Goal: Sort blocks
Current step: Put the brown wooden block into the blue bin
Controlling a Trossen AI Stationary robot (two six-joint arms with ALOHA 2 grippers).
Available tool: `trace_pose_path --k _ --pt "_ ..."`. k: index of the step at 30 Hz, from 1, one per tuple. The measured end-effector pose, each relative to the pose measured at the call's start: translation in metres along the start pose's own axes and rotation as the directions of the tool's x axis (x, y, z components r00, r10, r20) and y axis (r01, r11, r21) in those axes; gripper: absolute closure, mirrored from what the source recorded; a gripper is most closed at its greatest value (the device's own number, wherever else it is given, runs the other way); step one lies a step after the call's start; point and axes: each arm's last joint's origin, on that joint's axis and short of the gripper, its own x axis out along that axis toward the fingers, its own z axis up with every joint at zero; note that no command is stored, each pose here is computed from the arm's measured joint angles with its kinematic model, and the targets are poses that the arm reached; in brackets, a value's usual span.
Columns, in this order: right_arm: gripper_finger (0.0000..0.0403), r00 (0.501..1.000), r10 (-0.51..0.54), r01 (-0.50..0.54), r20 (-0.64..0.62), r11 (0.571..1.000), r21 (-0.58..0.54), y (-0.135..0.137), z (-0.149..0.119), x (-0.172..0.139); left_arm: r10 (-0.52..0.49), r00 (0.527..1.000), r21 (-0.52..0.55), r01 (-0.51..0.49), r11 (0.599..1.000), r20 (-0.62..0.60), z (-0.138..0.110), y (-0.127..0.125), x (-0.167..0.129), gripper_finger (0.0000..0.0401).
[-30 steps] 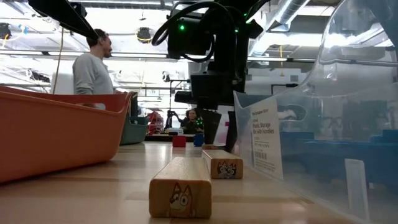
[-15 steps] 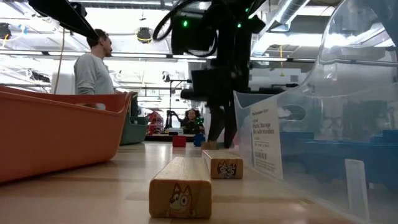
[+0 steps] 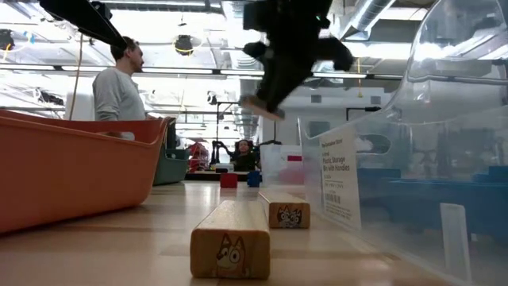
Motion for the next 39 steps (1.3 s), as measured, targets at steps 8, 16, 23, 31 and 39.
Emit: trace_pose_path --k 8,16,23,31,39 --pt "0.0396 0.989 -0.085 0.028 0.125 0.916 0.401 -0.014 0.006 -0.009 -0.022 1.0 0.322 0.024 0.946 -0.009 -0.006 -0.018 0.027 0.0177" --pt "0.0398 0.951 0.021 -0.181 0.309 0.848 0.497 -0.019 0.012 -0.01 -0.048 0.999 0.593 0.032 0.804 0.011 0.0 -0.037 0.052 0.0177" --pt "0.0402 0.912 0.07 -0.278 0.404 0.829 0.485 -0.018 0.019 -0.013 -0.06 0.997 0.664 0.014 0.748 0.046 0.006 -0.048 0.065 0.0177" --pt "0.0367 0.915 0.089 -0.289 0.393 0.826 0.485 -0.011 0.026 0.0 -0.052 0.999 0.583 0.036 0.812 0.01 0.002 -0.048 0.066 0.0177" --pt "0.0292 0.925 0.073 -0.28 0.373 0.795 0.538 0.004 0.039 0.013 -0.021 1.0 0.507 0.025 0.862 -0.013 -0.001 -0.044 0.063 0.0177"
